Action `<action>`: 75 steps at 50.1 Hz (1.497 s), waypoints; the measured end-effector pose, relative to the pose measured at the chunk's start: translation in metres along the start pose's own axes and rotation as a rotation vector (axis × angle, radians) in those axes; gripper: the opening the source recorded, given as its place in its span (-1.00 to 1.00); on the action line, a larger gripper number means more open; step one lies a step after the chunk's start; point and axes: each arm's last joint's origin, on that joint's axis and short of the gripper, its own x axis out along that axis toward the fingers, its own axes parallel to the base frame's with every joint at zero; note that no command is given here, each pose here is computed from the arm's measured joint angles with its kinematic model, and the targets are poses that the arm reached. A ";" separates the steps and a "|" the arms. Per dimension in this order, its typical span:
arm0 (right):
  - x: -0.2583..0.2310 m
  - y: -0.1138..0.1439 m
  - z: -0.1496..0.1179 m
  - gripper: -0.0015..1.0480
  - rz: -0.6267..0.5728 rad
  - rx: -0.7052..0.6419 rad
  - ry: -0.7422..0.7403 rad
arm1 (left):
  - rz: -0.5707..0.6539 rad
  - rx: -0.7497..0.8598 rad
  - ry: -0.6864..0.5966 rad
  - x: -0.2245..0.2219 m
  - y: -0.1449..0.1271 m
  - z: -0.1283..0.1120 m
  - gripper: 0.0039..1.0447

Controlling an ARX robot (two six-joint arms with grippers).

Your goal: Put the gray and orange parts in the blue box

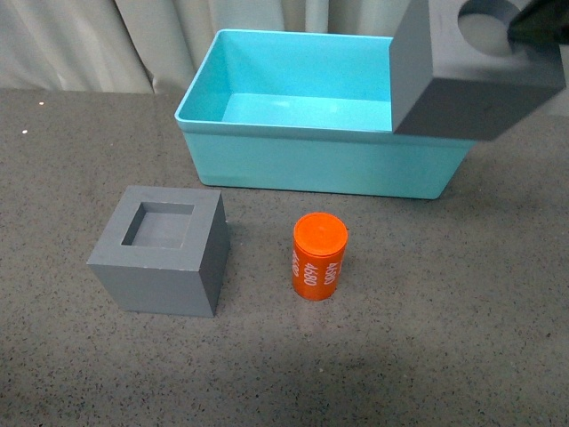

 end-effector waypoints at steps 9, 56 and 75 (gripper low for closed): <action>0.046 0.006 0.031 -0.67 -0.004 -0.005 0.010 | 0.000 0.000 0.000 0.000 0.000 0.000 0.88; 0.164 -0.004 0.002 -0.67 -0.080 0.002 0.274 | 0.000 0.000 0.000 0.000 0.000 0.000 0.88; 0.164 -0.008 0.006 -0.14 -0.078 0.018 0.236 | 0.000 0.000 0.000 0.000 0.000 0.000 0.88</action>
